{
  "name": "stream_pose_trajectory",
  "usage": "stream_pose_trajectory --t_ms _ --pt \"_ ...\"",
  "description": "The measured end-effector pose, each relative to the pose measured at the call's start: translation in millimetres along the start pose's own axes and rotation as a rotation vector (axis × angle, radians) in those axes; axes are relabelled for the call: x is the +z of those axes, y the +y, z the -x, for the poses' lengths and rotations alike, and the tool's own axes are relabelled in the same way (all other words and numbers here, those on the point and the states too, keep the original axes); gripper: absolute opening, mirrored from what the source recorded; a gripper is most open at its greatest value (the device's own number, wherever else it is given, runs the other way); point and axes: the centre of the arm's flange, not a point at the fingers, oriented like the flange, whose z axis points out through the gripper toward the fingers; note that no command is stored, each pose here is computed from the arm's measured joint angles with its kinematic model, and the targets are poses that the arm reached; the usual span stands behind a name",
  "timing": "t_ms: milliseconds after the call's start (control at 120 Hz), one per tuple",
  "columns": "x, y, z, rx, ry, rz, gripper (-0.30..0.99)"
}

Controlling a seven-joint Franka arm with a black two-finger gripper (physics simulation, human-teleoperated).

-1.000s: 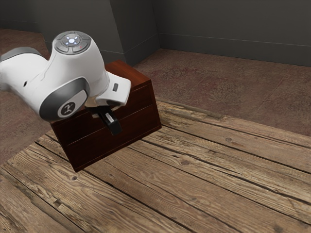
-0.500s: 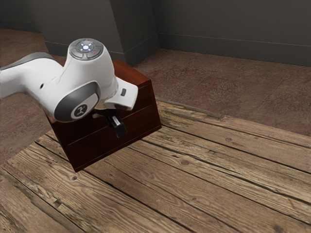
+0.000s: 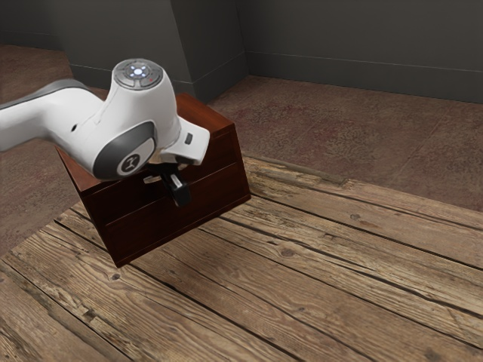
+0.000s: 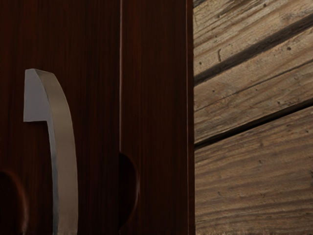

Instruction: Pull the drawer handle with one arm to open the drawer

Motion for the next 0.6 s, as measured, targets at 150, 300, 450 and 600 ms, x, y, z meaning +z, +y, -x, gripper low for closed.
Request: stream_pose_trajectory --t_ms 150,300,450,600 --pt "5.6 -1.2 0.4 0.002 -0.006 0.003 0.75" --pt "9.0 4.1 -3.2 0.015 -0.008 0.009 0.69" --pt "13.7 3.9 -3.1 0.017 -0.014 0.01 0.7" --pt "13.9 4.0 -3.6 0.017 -0.012 0.01 0.68"
